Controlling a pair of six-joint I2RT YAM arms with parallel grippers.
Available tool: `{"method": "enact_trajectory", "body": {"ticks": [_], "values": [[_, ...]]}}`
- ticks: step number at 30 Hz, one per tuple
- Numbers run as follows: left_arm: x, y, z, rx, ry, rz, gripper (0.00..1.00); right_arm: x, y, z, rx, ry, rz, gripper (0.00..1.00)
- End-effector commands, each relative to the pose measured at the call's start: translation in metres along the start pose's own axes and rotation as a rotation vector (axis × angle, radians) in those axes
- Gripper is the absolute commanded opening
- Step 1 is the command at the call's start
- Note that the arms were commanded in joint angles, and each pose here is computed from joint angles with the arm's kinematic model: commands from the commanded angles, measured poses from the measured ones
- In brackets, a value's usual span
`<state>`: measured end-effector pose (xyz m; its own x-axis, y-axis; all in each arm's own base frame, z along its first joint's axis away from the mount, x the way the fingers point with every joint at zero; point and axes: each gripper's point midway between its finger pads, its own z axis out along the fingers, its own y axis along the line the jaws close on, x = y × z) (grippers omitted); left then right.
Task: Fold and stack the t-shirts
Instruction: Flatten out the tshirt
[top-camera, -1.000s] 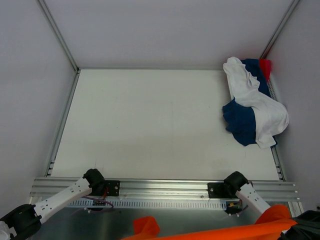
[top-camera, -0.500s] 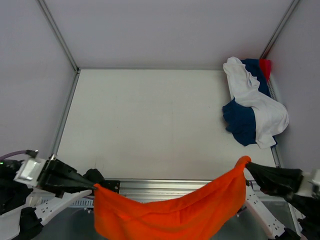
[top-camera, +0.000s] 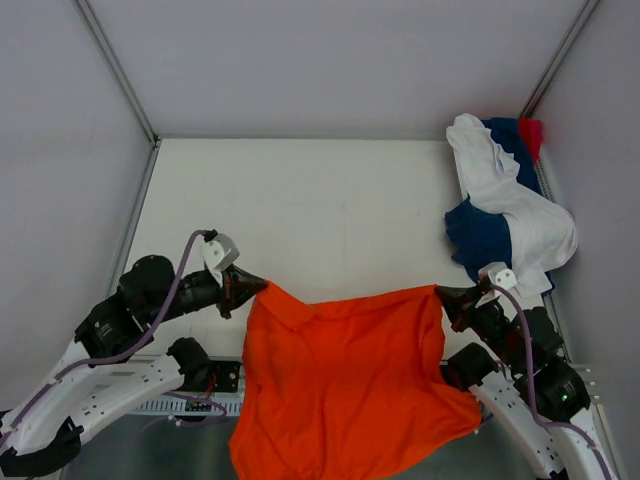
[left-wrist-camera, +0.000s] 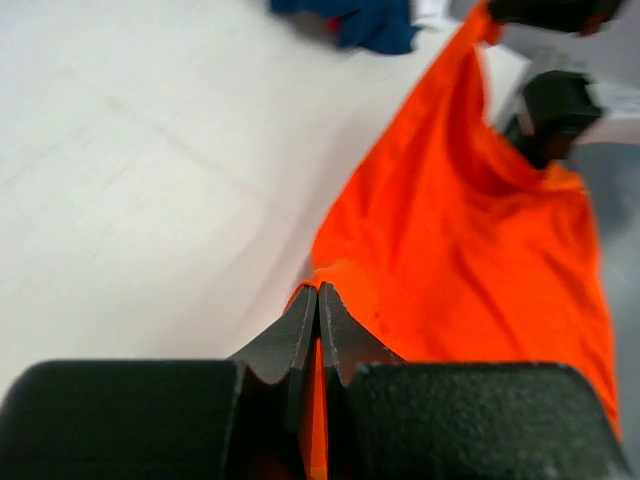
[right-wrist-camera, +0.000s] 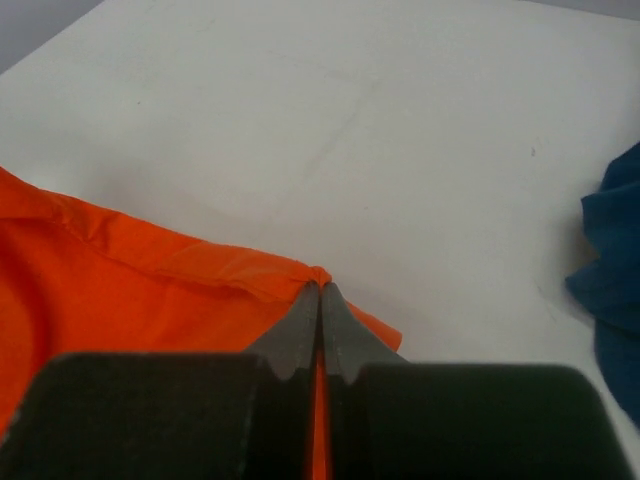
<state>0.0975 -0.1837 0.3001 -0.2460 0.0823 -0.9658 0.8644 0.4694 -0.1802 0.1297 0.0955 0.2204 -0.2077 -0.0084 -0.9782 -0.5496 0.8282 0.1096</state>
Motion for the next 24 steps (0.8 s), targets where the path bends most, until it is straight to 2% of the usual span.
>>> {"method": "enact_trajectory", "body": {"ticks": [1, 3, 4, 6, 8, 13, 17, 21, 24], "values": [[0.002, 0.057, 0.012, -0.273, 0.034, 0.078, 0.00, -0.046, -0.025, -0.016, 0.150, -0.206, 0.024, 0.00], [0.007, 0.074, 0.020, -0.357, 0.079, 0.076, 0.00, -0.044, -0.037, -0.011, 0.227, -0.163, 0.036, 0.00], [0.009, 0.091, 0.022, -0.444, 0.103, 0.077, 0.00, -0.040, -0.040, 0.001, 0.249, -0.094, 0.038, 0.00], [0.008, 0.103, 0.025, -0.497, 0.108, 0.108, 0.00, -0.044, -0.042, 0.012, 0.270, -0.081, 0.062, 0.00], [0.010, 0.109, 0.032, -0.508, 0.111, 0.134, 0.00, -0.040, -0.046, 0.028, 0.304, -0.038, 0.071, 0.00], [0.008, 0.129, 0.052, -0.567, 0.077, 0.197, 0.00, -0.044, -0.063, 0.061, 0.398, -0.075, 0.060, 0.00], [0.007, 0.148, 0.069, -0.577, 0.113, 0.262, 0.00, -0.040, -0.077, 0.081, 0.479, -0.037, -0.001, 0.00], [0.010, 0.172, 0.087, -0.573, 0.142, 0.261, 0.00, -0.036, -0.087, 0.106, 0.525, 0.009, -0.067, 0.01], [0.024, 0.215, 0.095, -0.628, 0.189, 0.188, 0.00, -0.033, -0.097, 0.122, 0.561, 0.026, -0.093, 0.00]]}}
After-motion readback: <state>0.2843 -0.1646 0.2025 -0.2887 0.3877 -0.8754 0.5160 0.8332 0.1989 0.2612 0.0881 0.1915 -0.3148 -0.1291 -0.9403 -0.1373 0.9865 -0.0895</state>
